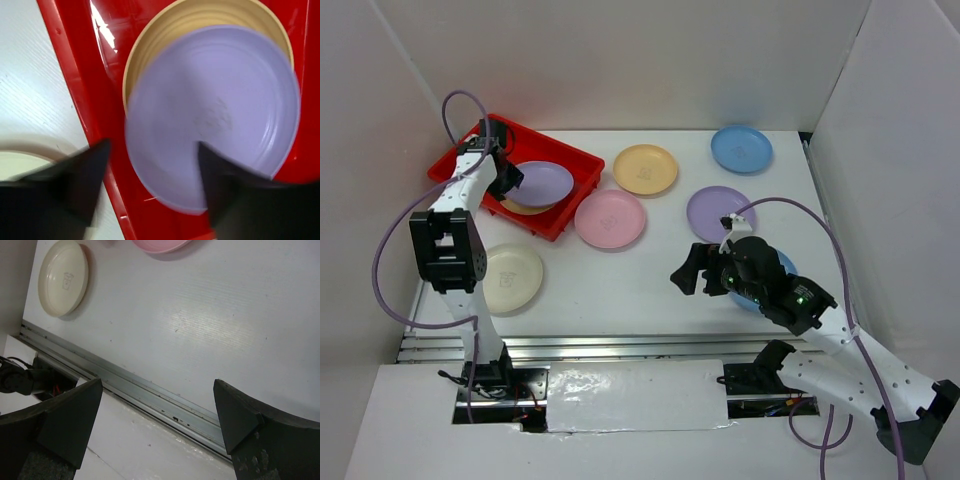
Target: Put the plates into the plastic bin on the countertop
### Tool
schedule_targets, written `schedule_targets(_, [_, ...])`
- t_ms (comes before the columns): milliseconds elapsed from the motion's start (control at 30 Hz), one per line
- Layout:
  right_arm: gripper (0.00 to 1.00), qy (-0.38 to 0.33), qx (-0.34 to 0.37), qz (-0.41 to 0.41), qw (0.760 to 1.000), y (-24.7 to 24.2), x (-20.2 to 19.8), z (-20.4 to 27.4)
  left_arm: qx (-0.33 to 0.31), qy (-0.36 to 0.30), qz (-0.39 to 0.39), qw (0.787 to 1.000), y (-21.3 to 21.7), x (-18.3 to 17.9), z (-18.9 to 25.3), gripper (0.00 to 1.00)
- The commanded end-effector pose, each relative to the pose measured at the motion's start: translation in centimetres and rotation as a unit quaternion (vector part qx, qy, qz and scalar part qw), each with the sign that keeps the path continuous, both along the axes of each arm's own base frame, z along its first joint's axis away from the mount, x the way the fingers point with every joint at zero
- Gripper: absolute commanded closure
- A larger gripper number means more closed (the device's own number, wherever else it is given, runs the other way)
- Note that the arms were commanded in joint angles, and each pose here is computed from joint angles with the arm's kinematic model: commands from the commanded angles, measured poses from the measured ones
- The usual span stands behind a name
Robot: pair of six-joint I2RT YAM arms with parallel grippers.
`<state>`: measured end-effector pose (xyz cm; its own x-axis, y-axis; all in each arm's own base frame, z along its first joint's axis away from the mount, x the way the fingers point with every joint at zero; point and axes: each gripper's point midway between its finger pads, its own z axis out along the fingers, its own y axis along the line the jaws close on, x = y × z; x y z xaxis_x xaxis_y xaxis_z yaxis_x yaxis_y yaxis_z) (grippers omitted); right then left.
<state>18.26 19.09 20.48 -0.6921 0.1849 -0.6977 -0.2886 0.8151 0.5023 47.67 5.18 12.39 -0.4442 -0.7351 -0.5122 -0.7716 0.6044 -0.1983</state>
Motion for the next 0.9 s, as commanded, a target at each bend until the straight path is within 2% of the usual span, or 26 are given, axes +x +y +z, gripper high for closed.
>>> schedule_targets(0, [0.0,-0.031,0.021,0.004,0.999,0.6,0.8,2.1,0.008,-0.063,0.023,0.998,0.8,0.0,5.4,0.09])
schedule_targets(33, [0.0,-0.031,0.02,0.004,0.999,0.6,0.8,2.1,0.021,-0.068,0.034,0.997,1.1,-0.6,6.1,0.01])
schedule_targets(167, [0.0,-0.025,0.016,0.0,1.0,0.7,1.0,1.7,0.067,-0.121,0.056,0.989,1.3,-4.0,13.0,0.01])
schedule_targets(233, [0.0,-0.025,0.016,-0.005,1.0,0.6,1.2,1.7,0.078,-0.136,0.044,0.987,0.7,-5.3,13.8,0.01])
schedule_targets(300, [0.0,-0.023,0.015,-0.013,1.0,0.6,1.5,1.4,0.077,-0.186,-0.039,0.979,-3.2,-5.9,16.1,0.01])
schedule_targets(333, [0.0,-0.024,0.015,-0.018,0.999,0.6,1.7,1.4,0.067,-0.184,-0.094,0.976,-6.7,-6.2,14.6,0.01])
schedule_targets(367, [0.0,-0.02,0.017,-0.025,0.999,0.5,1.8,1.3,0.052,-0.205,-0.133,0.968,-9.2,-5.9,15.1,0.01])
schedule_targets(500, [0.0,-0.02,0.026,-0.061,0.998,-0.1,2.5,1.9,0.022,-0.144,-0.293,0.945,-20.1,-8.1,10.1,0.01])
schedule_targets(600, [0.0,-0.027,0.032,-0.067,0.997,-0.5,2.3,2.3,0.005,-0.12,-0.327,0.937,-24.6,-10.1,6.9,0.01])
schedule_targets(733, [0.0,-0.025,0.026,-0.065,0.997,-0.8,2.0,1.7,-0.008,-0.089,-0.273,0.958,-25.4,-12.2,2.3,0.01])
schedule_targets(867, [0.0,-0.014,0.022,-0.044,0.999,-0.3,1.6,1.0,-0.038,-0.131,-0.179,0.974,-25.7,-13.1,1.8,0.01])
